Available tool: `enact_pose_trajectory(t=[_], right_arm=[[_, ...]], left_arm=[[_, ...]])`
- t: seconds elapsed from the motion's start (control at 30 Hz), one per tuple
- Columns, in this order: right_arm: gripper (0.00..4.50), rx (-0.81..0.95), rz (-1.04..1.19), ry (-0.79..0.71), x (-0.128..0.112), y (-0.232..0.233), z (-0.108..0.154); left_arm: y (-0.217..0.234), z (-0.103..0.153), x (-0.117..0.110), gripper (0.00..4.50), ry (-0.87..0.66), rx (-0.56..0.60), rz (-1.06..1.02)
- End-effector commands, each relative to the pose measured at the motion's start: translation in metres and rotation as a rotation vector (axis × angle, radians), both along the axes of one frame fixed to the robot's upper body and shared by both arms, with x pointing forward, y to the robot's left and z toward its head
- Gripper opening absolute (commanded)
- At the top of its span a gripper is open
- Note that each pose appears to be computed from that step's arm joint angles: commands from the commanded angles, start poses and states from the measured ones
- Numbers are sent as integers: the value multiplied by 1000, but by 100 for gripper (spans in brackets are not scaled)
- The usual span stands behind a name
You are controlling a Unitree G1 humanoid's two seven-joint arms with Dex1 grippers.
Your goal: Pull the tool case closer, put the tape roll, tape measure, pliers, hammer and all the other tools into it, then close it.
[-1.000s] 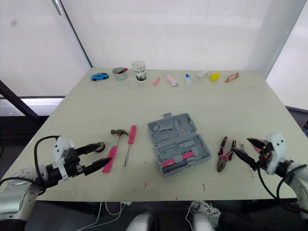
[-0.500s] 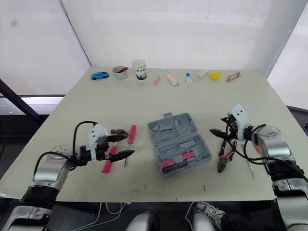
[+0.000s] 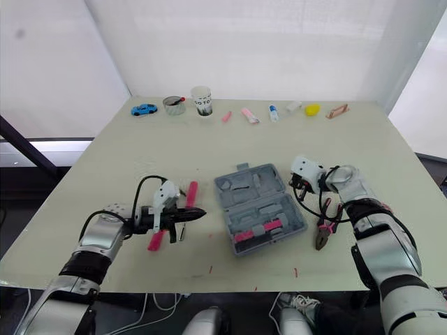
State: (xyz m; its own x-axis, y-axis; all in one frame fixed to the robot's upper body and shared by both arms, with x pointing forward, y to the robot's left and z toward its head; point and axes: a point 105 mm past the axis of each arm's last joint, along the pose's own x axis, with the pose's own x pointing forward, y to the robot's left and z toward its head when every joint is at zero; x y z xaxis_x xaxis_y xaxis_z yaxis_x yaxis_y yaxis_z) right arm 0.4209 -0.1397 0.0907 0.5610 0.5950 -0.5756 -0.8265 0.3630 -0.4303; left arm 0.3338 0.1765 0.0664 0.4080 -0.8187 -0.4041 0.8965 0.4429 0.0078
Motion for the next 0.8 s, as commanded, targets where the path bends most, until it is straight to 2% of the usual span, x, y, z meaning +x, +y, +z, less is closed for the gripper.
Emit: enact_pose_trajectory(t=[0.03,0.23,0.8], right_arm=[[0,-76,21,-65,5,-3,5],[0,-170,63,-72,4,-2,-3],[0,-152,143,-71,-1,15,-5]], left_arm=[[0,3,5,3,-25,21,-5],[-3,0,8,3,-14,28,-11],[-10,-4,10,3,-7,53,-32]])
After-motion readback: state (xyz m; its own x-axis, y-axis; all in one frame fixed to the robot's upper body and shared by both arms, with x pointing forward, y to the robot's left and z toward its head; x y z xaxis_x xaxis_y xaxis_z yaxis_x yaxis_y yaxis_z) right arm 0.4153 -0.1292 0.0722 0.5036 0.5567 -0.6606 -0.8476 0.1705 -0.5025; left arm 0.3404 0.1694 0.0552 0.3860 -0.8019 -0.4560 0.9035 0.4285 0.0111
